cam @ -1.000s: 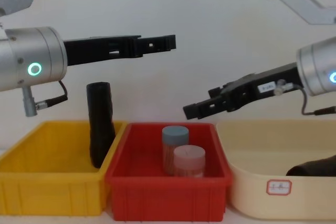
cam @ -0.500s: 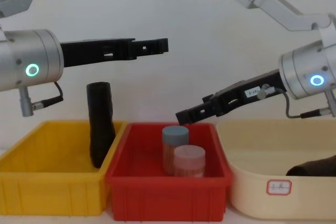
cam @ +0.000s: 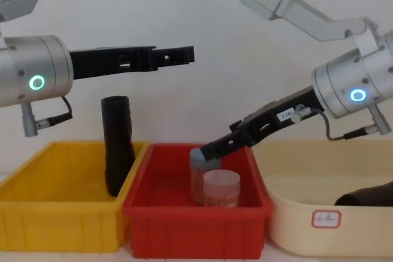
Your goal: Pick up the garbage bag with the one hand and transfer it to the other hand.
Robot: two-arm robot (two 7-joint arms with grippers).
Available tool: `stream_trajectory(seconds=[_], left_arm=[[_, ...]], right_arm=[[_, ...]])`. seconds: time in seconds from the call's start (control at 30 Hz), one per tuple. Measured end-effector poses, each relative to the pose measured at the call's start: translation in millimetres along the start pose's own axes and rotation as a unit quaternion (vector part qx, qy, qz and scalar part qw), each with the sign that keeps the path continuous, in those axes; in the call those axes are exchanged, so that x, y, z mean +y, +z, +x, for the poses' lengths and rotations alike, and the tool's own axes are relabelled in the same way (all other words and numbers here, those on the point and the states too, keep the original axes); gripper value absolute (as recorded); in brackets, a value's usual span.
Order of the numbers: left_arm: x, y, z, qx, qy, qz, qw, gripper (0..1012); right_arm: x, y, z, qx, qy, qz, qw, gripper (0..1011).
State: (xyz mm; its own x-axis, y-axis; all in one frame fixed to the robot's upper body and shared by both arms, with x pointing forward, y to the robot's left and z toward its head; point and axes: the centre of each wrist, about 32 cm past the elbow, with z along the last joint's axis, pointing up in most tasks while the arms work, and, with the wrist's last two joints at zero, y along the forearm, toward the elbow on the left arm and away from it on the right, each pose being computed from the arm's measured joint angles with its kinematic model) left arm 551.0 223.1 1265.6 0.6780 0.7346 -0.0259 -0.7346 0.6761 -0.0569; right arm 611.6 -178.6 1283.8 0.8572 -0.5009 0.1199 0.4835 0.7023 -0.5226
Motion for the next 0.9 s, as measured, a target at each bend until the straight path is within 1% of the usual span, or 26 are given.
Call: stream_trajectory(seconds=[0.13, 0.43, 0.9], left_arm=[[-0.1, -0.1, 0.2, 0.000, 0.001, 0.000, 1.0000, 1000], [-0.1, 0.1, 0.5, 0.000, 0.002, 0.001, 1.0000, 1000], [-0.2, 0.0, 0.7, 0.000, 0.002, 0.001, 1.0000, 1000]], right_arm=[[3.3, 4.3, 0.5, -0.008, 0.002, -0.013, 0.9999, 1001], [11.4, 10.5, 2.0, -0.018, 0.002, -0.035, 0.9992, 1001], [20.8, 21.3, 2.2, -0.023, 0.002, -0.055, 0.9982, 1001]])
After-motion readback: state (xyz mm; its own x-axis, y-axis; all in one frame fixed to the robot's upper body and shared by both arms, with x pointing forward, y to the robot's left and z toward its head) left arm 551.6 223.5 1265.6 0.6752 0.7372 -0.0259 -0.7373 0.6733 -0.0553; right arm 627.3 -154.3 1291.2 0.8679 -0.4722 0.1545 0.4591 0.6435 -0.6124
